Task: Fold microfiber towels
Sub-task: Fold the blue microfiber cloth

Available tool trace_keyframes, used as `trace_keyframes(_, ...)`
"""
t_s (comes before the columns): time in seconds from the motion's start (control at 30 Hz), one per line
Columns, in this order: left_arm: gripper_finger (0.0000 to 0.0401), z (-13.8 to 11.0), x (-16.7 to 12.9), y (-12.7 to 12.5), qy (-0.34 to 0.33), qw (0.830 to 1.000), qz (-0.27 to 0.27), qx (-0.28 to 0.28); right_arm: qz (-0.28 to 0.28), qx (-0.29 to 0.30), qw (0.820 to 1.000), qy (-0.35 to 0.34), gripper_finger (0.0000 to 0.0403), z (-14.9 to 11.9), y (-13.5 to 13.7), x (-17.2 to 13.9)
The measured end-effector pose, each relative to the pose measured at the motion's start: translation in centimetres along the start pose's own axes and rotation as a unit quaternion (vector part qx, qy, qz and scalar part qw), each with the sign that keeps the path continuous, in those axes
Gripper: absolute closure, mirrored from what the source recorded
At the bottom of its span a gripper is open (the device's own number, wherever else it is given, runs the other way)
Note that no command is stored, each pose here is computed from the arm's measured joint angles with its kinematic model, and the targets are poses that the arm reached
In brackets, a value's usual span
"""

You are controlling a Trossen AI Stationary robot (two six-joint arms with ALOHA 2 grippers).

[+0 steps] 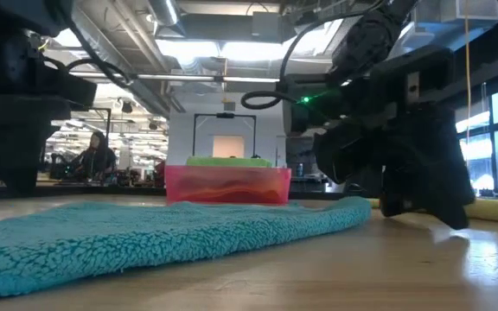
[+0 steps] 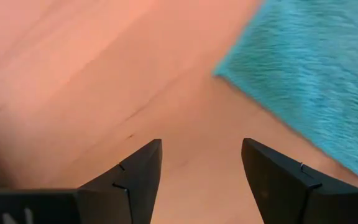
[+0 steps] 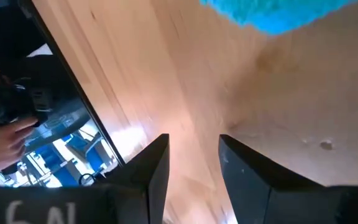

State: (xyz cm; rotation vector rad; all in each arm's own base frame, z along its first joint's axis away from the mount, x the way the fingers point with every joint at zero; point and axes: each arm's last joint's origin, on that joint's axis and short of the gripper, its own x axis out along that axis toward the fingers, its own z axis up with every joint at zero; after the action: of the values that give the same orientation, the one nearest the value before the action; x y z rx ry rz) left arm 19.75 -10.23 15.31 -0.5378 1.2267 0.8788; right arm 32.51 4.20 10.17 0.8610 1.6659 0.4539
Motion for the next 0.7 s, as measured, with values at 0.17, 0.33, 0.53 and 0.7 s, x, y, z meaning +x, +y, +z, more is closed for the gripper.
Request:
trace_keyframes(0.17,0.0187,0.1,-0.5,0.2,0.009,0.999,-0.012,-0.038,-0.013,-0.002,1.0,-0.002,0.0262,-0.2,0.3,-0.2)
trace_keyframes(0.33,0.0187,0.7,-2.5,-0.7,-0.031,0.996,-0.061,-0.049,-0.065,-0.035,0.994,-0.083,0.0262,-0.7,1.4,-3.7)
trace_keyframes(0.53,0.0187,1.5,-4.9,-2.2,-0.173,0.974,-0.123,-0.077,-0.123,-0.053,0.97,-0.205,0.0262,0.3,0.1,-8.0)
trace_keyframes(0.7,0.0187,2.0,-4.2,-2.3,-0.168,0.972,-0.135,-0.096,-0.099,-0.035,0.961,-0.257,0.0262,2.0,-2.8,-9.7)
